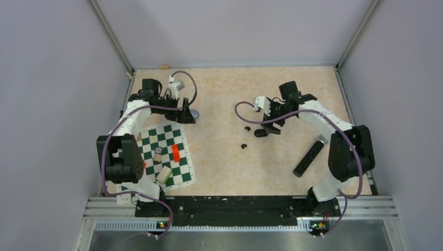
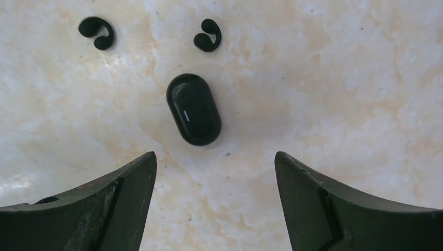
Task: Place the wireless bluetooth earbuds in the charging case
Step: Place the charging case at the center of the board, then pick up the charging case from the center of the board.
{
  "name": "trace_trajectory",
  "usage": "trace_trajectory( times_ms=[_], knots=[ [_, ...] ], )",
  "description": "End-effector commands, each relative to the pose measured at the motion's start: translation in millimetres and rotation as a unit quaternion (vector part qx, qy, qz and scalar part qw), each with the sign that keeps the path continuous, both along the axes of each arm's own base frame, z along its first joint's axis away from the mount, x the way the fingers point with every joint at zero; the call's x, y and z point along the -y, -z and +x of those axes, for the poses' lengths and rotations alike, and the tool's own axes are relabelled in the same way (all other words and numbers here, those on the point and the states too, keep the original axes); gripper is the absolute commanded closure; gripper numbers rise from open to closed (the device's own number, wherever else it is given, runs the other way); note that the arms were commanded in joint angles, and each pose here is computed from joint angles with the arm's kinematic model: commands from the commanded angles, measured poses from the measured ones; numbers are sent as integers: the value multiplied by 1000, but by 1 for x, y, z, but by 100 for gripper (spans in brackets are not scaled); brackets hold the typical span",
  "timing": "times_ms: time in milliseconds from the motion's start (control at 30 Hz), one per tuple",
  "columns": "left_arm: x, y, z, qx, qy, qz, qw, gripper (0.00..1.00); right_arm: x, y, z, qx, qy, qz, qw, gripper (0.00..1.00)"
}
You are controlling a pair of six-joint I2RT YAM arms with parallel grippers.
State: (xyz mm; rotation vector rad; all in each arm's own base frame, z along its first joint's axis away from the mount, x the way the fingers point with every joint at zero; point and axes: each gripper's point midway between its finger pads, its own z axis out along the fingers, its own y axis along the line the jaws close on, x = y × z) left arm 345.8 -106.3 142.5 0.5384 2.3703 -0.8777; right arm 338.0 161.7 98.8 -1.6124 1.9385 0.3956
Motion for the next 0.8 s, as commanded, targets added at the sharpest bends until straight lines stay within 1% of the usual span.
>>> trace_trajectory(
  times_ms=[0,133,233,367,467,600,767],
  knots=[
    [4,-10,-1,21,21,-8,1000,1,-6,8,15,63,-110,-36,991,18],
    [3,-13,-2,29,22,-6,999,1,-7,30,19,48,-130,-60,989,24],
    [3,-13,-1,29,21,-4,999,1,-9,40,18,45,-154,-68,985,25],
    [2,-11,0,19,21,-3,1000,1,-13,44,21,41,-176,-67,981,26],
    [2,-8,-1,15,22,-2,1000,1,-19,46,20,21,-188,-58,980,29],
    [1,-10,-1,19,22,1,1000,1,-22,58,14,-7,-197,-64,978,31],
    [-2,-13,2,32,13,11,999,1,-24,66,2,-18,-210,-71,975,32]
  ],
)
